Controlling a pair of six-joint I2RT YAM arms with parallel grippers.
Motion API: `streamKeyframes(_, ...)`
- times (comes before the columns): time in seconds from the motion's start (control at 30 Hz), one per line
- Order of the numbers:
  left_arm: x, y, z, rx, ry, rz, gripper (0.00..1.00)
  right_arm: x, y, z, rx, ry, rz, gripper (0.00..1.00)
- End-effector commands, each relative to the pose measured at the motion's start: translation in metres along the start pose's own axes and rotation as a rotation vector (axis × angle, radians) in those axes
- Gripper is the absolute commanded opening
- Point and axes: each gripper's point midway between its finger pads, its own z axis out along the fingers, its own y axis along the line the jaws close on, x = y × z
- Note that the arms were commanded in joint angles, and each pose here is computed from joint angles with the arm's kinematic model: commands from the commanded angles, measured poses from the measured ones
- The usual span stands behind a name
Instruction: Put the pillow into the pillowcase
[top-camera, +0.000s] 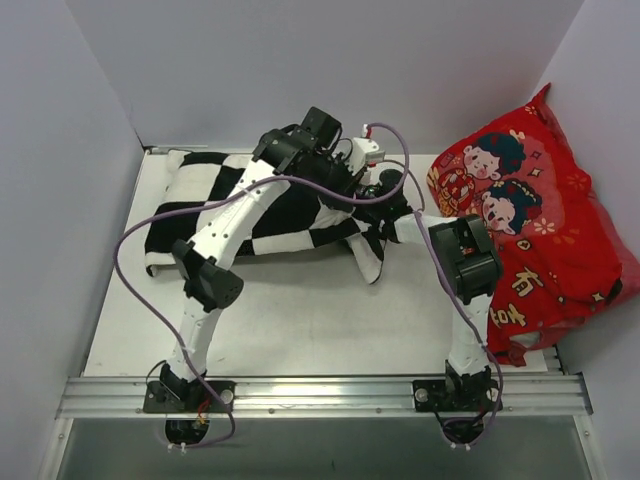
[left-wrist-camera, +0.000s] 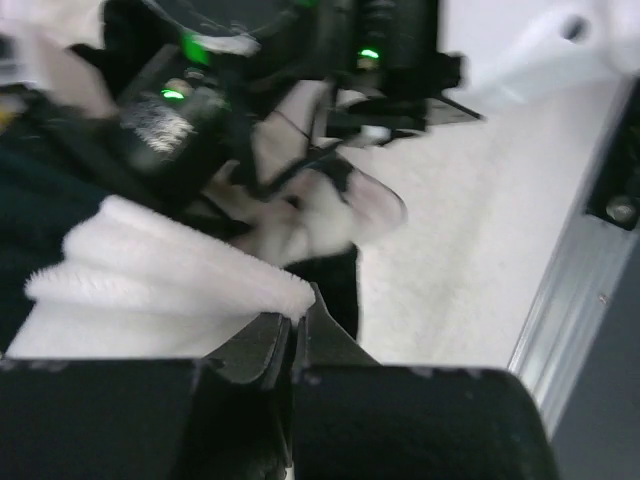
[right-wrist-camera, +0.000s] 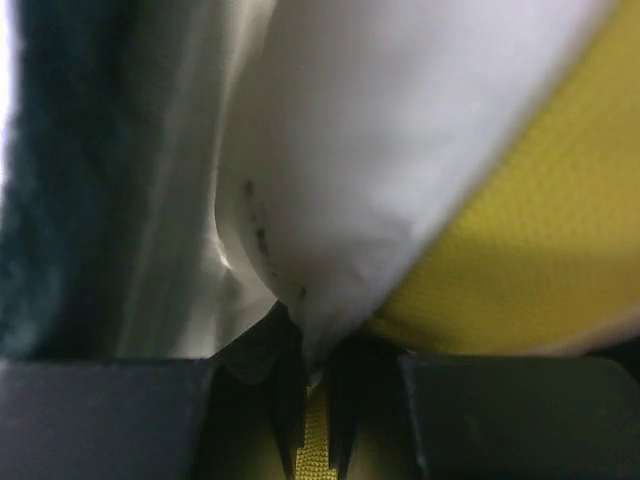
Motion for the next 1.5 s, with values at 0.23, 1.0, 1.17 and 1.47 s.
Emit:
streamKeyframes(0.23, 0.041, -0.071, -0.042, 0.381, -0.005, 0.015, 0.00, 0.038, -0.158, 0.014, 0.399, 0.137, -0.008, 0.00)
streamKeyframes(1.0, 0.039, 0.119, -0.011, -0.406, -0.131, -0.107, 0.97, 0.022, -0.134, -0.120, 0.739, 0.239, -0.469, 0.45)
streamKeyframes(1.17, 0.041, 0.141, 0.038, -0.444, -0.127, -0.219, 0.97, 0.007, -0.174, -0.116, 0.791, 0.230, -0.347, 0.42)
streamKeyframes(1.47, 0.169, 0.160, 0.017, -0.376, 0.179, -0.371, 0.13, 0.014, -0.201, -0.188, 1.058, 0.245, -0.319, 0.22)
